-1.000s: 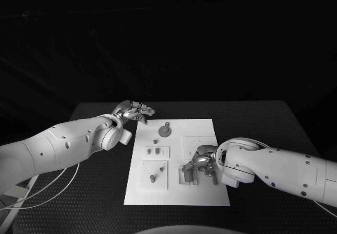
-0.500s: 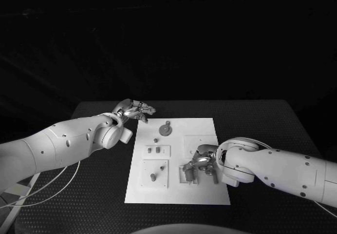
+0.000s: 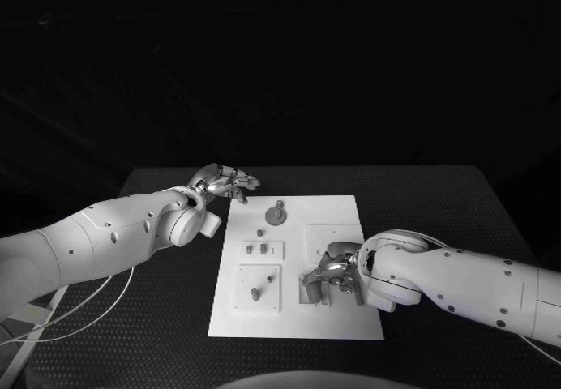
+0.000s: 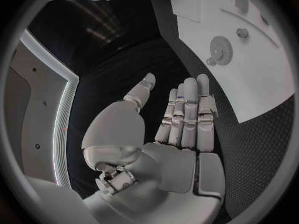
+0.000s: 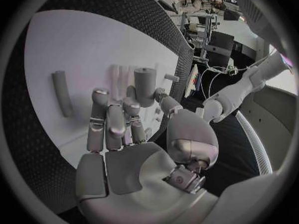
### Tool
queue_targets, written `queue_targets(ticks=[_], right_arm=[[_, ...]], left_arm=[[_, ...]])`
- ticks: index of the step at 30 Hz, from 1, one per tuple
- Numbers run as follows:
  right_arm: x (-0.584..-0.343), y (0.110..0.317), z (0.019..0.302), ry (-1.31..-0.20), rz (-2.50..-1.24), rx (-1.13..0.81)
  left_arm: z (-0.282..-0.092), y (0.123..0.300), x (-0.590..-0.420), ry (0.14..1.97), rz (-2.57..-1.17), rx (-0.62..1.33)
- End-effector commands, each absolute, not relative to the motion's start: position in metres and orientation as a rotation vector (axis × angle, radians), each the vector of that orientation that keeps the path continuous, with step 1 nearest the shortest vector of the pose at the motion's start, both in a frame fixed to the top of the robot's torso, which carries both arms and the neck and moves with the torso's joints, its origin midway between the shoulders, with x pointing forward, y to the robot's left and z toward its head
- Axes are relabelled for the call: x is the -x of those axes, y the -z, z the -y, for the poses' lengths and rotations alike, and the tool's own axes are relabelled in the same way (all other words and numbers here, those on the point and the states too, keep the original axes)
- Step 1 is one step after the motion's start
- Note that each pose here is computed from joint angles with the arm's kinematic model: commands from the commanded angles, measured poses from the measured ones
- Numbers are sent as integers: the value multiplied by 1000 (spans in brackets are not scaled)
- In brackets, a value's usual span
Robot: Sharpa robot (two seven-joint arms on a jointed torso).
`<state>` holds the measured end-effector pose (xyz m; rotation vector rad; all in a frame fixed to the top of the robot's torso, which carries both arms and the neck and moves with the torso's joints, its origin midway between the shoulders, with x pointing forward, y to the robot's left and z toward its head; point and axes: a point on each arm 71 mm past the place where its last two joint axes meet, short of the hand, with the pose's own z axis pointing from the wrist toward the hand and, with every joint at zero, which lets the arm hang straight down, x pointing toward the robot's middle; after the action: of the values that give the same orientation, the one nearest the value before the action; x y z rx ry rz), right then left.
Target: Assemble the parts on the task board
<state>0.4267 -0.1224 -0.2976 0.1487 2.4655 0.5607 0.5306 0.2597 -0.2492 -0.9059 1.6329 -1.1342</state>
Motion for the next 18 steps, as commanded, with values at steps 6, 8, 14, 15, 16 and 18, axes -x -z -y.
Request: queue_targets(ticks=[6, 8, 14, 15, 16, 18], right_arm=[[-425, 300, 122, -564, -2486, -141], [-425, 300, 122, -564, -2487, -142], [-427, 301, 123, -558, -2477, -154], [-427, 301, 123, -558, -2476, -155], [-427, 301, 123, -558, -2476, -155], [-427, 301, 123, -558, -2474, -155]], left_arm=[[-258, 248, -530, 1154, -1634, 903], [-258, 248, -530, 1154, -1633, 904], [-258, 248, -530, 1153, -1634, 904], [-259, 248, -530, 1153, -1634, 904], [-259, 248, -530, 1153, -1634, 904], [-259, 248, -530, 1152, -1634, 904]])
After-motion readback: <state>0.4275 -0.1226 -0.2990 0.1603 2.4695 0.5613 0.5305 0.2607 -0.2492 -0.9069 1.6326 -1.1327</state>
